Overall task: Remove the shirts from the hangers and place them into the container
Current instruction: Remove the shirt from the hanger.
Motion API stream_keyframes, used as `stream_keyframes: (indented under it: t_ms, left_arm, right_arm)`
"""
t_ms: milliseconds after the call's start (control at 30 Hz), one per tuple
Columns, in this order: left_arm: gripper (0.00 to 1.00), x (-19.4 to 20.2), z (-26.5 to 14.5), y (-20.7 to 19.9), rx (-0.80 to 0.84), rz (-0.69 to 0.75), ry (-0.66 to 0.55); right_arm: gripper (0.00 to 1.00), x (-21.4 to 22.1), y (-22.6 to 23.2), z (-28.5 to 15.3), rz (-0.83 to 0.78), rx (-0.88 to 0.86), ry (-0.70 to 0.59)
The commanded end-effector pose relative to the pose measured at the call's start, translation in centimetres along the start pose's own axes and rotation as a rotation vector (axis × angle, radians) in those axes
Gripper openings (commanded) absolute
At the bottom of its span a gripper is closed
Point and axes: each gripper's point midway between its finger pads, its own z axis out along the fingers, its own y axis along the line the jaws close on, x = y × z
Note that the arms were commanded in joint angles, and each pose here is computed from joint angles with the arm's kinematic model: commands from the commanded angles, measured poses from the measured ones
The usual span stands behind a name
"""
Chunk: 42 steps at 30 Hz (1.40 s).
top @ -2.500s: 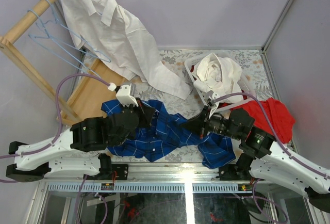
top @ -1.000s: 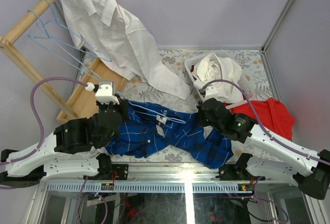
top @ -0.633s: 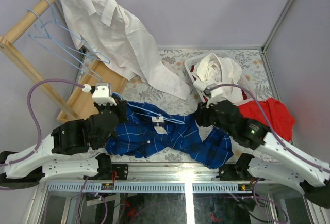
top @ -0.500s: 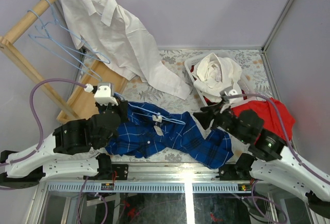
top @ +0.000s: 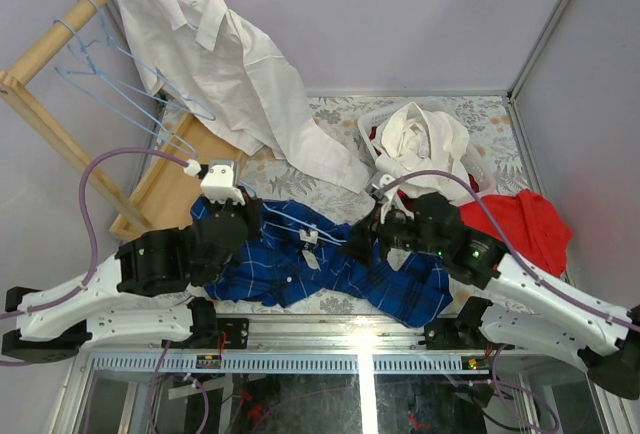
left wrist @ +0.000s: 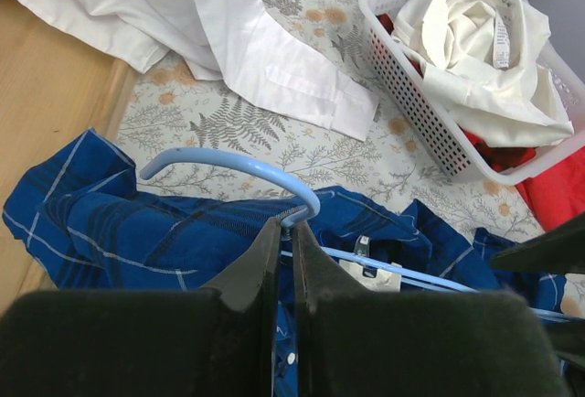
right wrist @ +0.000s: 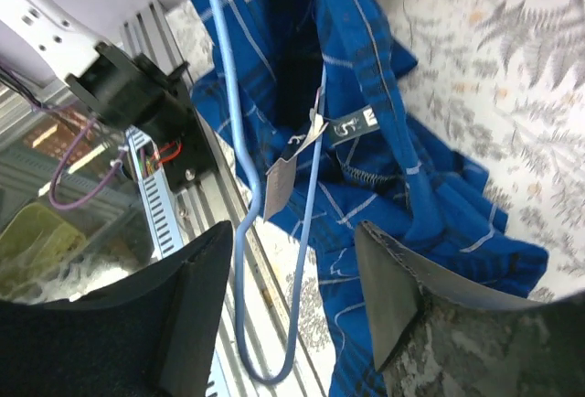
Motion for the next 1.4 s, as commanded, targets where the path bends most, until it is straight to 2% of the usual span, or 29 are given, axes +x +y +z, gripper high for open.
stream_keyframes:
  t_ms: [0, 100, 200, 233, 300, 333, 400, 433, 500, 533, 633, 767, 867, 967, 1133, 1233, 1300, 1367]
  left_arm:
    - [0.00, -1.2, 0.2, -1.8, 0.042, -0.046, -0.015]
    - [0.00, -0.9, 0.5, -1.8, 0.027, -0.041, -0.008]
    - [0.00, -0.8, 0.5, -1.6, 0.017, -0.047, -0.011]
    - [0.02, -0.8, 0.5, -1.4, 0.010, -0.047, -0.014]
    - [0.18, -0.7, 0.6, -0.8, -0.017, -0.053, -0.021]
    - [0.23, -0.5, 0.6, -0.5, -0.030, -0.053, -0.022]
    - [0.27, -0.2, 0.5, -0.3, -0.025, -0.053, -0.016]
    - [0.38, 0.0, 0.5, -0.4, -0.012, -0.053, -0.008]
    - [0.73, 0.6, 0.3, -0.9, 0.032, -0.040, 0.014]
    - [0.83, 0.9, 0.2, -1.2, 0.059, -0.033, 0.028]
    - [0.93, 2.6, 0.1, -1.2, 0.093, -0.040, 0.061]
    - [0.94, 4.8, -0.1, 0.1, 0.078, -0.123, 0.093]
    - [0.91, 5.7, -0.4, 1.0, 0.064, -0.199, 0.099]
    - [0.86, 5.9, -0.5, 1.6, 0.054, -0.251, 0.094]
    - [0.85, 5.0, -0.7, 2.1, 0.046, -0.286, 0.061]
    - [0.84, 4.7, -0.5, 2.0, 0.040, -0.263, 0.049]
    - [0.81, 4.9, -0.3, 2.0, 0.023, -0.231, 0.056]
    - [0.78, 5.6, 0.0, 2.3, -0.011, -0.197, 0.068]
  right_arm:
    - [0.55, -1.2, -0.1, 0.8, -0.011, 0.013, 0.045]
    - [0.38, -0.7, -0.8, 1.0, -0.004, 0.042, 0.045]
    - [0.13, 0.3, -1.3, 0.8, 0.011, 0.064, 0.057]
    - [0.09, 0.6, -1.4, 0.7, 0.021, 0.072, 0.066]
    - [0.00, 1.6, -2.4, 0.5, 0.056, 0.132, 0.086]
    - [0.00, 2.1, -2.9, 0.3, 0.075, 0.164, 0.093]
    - [0.00, 3.1, -3.7, 0.1, 0.114, 0.210, 0.101]
    - [0.00, 3.5, -3.8, 0.1, 0.134, 0.216, 0.100]
    - [0.00, 3.9, -3.9, 0.1, 0.188, 0.227, 0.084]
    - [0.00, 4.1, -4.0, 0.2, 0.216, 0.228, 0.069]
    - [0.00, 4.8, -4.0, 0.5, 0.320, 0.239, 0.046]
    - [0.00, 3.5, -1.8, 0.1, 0.396, 0.138, -0.005]
    - [0.00, 1.3, 1.6, -0.9, 0.426, -0.036, -0.060]
    - [0.00, 0.2, 4.0, -2.2, 0.432, -0.139, -0.058]
    - [0.00, 1.0, 3.3, -4.1, 0.439, -0.048, -0.022]
    - [0.00, 2.5, 2.9, -5.0, 0.424, 0.002, 0.060]
    - [0.00, 2.5, 3.5, -5.8, 0.398, -0.009, 0.099]
    - [0.00, 1.7, 4.3, -6.3, 0.374, -0.046, 0.086]
